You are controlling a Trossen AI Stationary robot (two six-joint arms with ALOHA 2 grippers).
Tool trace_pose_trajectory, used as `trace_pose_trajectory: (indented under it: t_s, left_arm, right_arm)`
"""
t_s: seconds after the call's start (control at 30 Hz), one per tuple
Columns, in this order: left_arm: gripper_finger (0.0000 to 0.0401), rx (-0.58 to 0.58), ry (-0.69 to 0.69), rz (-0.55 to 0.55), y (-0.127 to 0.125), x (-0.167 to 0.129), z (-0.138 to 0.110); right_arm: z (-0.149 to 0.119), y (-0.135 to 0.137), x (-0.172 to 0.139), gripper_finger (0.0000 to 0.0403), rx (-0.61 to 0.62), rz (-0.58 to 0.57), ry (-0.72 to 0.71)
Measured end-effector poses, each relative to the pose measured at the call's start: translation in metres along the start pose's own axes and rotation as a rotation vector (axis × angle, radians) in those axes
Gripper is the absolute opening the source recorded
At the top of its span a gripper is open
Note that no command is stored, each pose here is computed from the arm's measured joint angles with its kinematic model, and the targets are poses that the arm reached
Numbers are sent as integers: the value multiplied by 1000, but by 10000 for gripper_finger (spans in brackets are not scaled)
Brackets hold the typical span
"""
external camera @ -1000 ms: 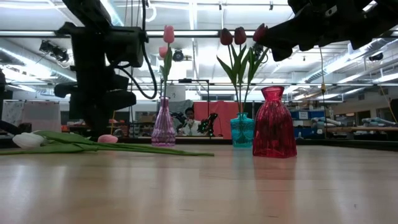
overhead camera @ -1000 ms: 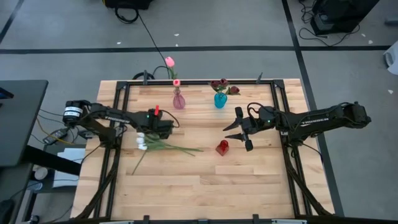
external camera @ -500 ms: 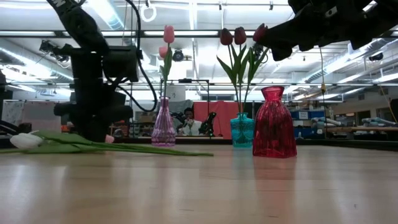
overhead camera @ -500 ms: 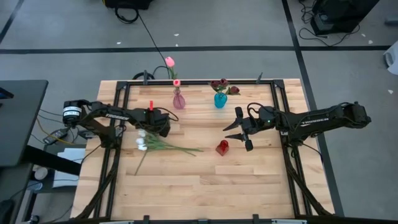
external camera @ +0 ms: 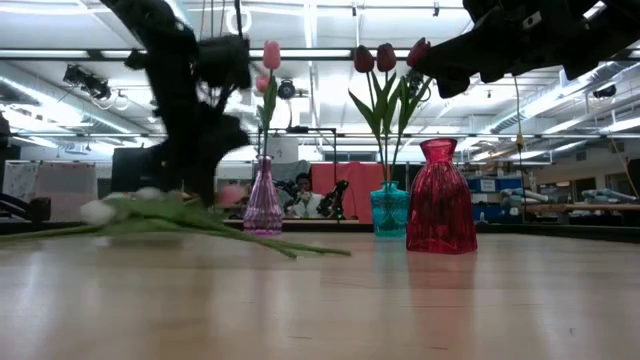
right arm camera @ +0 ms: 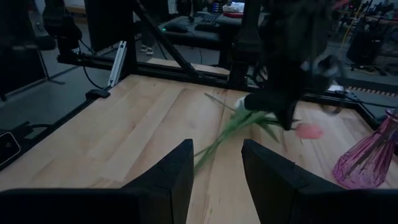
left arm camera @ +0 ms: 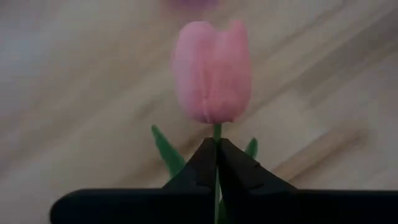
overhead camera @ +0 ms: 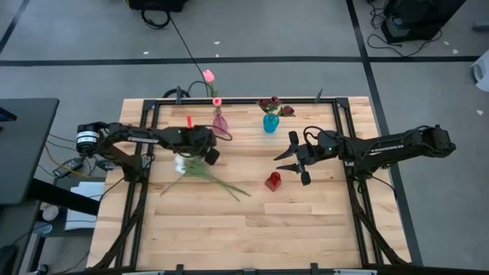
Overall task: Sort flowers into vase by color
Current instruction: Put the pink tulip into the purple vase
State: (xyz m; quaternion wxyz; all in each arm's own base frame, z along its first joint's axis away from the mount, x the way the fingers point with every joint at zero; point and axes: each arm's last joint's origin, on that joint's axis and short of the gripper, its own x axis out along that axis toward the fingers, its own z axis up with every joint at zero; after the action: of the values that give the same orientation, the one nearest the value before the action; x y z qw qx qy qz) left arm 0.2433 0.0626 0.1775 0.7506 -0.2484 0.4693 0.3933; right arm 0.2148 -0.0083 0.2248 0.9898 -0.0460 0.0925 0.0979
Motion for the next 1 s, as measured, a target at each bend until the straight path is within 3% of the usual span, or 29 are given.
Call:
trace_pose_trajectory:
  t_s: [0.17,0.4,0.63,1.0]
  left_arm:
    - [11,101,-267,-113,-10,-44,22]
    - [10,208,-799,-145,5,-117,25]
    - [11,229,-1208,-248,15,-135,23]
    - [11,264,-1340,-202,19,-139,22]
  right_arm:
    - [-1,0,0,149,5,7,9]
    - [-2,1,0,149,5,9,15]
    - [3,0,0,149,-7,3,-26]
    - [4,0,0,149,-15,1,-37]
